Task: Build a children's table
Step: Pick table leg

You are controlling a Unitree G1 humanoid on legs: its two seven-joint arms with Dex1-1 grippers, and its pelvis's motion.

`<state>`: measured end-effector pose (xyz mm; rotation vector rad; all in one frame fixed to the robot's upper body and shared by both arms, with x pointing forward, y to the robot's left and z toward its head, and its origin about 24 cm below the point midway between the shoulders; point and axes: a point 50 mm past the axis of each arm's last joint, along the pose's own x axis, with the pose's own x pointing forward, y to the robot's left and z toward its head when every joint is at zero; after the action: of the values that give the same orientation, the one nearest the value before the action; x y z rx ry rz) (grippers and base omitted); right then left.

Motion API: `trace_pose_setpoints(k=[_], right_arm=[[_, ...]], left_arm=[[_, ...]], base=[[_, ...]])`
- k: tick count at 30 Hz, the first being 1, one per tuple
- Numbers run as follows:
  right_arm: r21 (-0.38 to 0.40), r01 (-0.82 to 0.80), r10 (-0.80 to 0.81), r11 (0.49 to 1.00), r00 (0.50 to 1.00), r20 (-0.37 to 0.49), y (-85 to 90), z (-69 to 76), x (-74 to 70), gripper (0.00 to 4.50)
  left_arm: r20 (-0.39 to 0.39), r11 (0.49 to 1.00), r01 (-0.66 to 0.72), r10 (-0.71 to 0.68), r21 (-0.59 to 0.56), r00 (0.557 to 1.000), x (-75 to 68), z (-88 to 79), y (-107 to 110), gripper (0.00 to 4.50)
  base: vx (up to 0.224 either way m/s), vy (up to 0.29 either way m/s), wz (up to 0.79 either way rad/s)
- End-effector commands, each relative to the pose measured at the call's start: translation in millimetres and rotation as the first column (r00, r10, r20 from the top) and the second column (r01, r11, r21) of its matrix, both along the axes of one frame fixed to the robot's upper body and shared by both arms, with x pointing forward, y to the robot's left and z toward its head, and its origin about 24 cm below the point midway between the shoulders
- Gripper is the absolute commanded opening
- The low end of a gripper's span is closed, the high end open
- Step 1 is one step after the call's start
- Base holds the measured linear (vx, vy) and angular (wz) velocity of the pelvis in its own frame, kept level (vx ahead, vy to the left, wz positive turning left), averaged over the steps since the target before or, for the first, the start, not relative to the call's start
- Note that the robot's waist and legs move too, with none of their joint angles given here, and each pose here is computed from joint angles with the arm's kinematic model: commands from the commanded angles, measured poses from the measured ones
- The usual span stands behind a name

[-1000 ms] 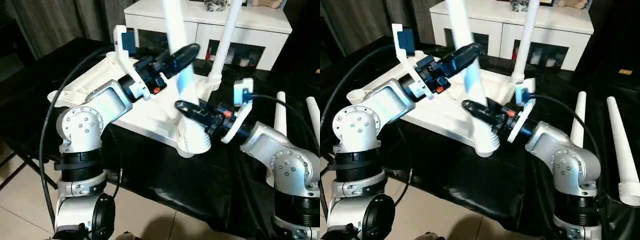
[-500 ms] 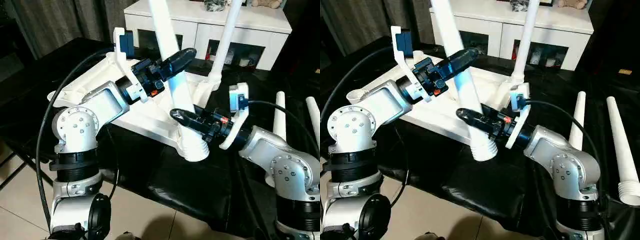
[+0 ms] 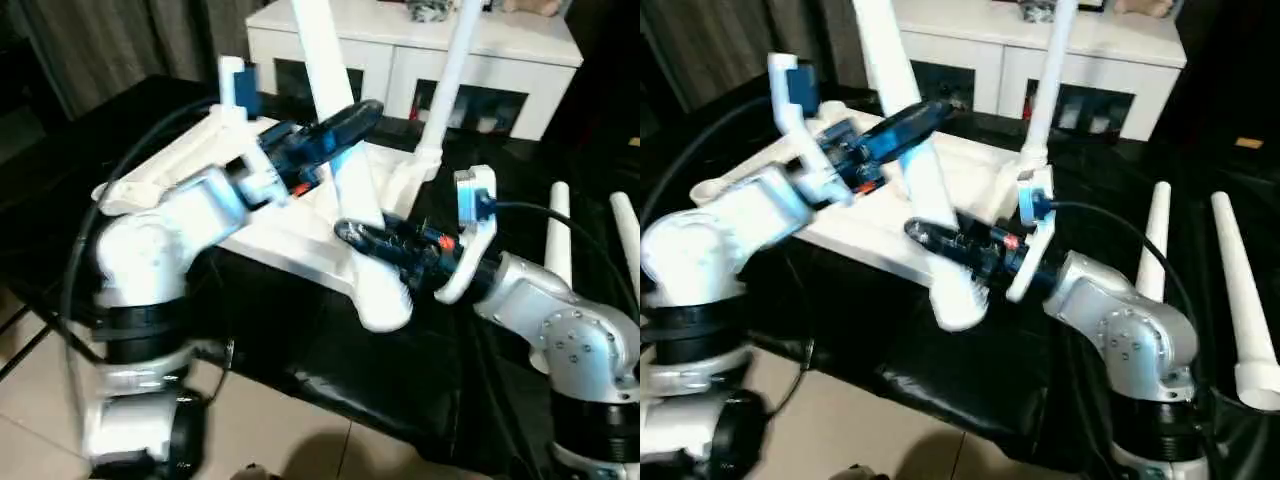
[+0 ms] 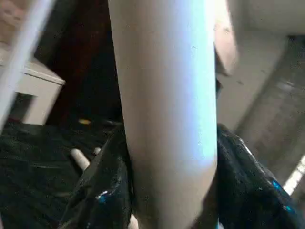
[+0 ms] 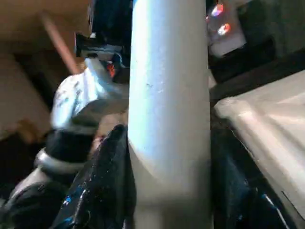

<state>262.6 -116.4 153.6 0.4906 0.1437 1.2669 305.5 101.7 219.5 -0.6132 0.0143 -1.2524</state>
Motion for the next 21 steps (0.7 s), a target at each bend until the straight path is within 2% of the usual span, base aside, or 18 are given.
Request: trace_pose_setpoints(k=[1, 7, 16, 17, 18, 20, 21], right_arm=[[0.035, -0.054, 0.055, 0.998, 0.998, -0.034, -4.0, -4.0, -2.4, 1.85], [0.030, -0.074, 0.076, 0.997, 0.995, -0.061, -3.2, -9.0, -2.8, 1.84], [0.021, -0.072, 0.073, 0.997, 0.996, -0.056, -2.0, -10.9, -2.5, 1.84], [0.013, -0.064, 0.065, 0.998, 0.997, -0.052, -1.9, -11.2, -1.8, 2.40], [-0.014, -0.029, 0.028, 0.999, 0.999, -0.036, -0.3, -11.1, 1.9, 2.54], [-0.020, -0.021, 0.020, 1.000, 0.999, -0.032, 0.3, -10.8, 2.9, 2.62], [-0.057, 0.029, -0.028, 0.998, 1.000, 0.002, 1.7, -9.6, 7.1, 2.74]], left_arm=[[-0.007, 0.989, 0.149, -0.149, 0.022, 0.989, -9.0, -9.0, 1.3, 1.96], [-0.009, 0.961, 0.276, -0.276, 0.024, 0.961, -18.4, -10.7, 5.6, 1.85], [0.003, 0.971, 0.240, -0.240, 0.014, 0.971, -12.2, -9.4, 6.8, 1.82], [0.002, 0.974, 0.226, -0.226, 0.017, 0.974, -10.8, -9.5, 6.9, 1.82], [0.000, 0.991, 0.124, -0.124, 0.052, 0.992, -1.7, -10.3, 7.7, 1.82], [0.001, 0.994, 0.090, -0.090, 0.064, 0.996, 1.4, -10.4, 8.2, 1.82], [0.007, 0.995, 0.021, -0.022, 0.094, 1.000, 6.9, -10.5, 9.0, 1.81]], base=[[0.000, 0.000, 0.00], [0.000, 0.000, 0.00], [0.000, 0.000, 0.00], [0.000, 0.000, 0.00], [0.000, 0.000, 0.00], [0.000, 0.000, 0.00], [0.000, 0.000, 0.00]])
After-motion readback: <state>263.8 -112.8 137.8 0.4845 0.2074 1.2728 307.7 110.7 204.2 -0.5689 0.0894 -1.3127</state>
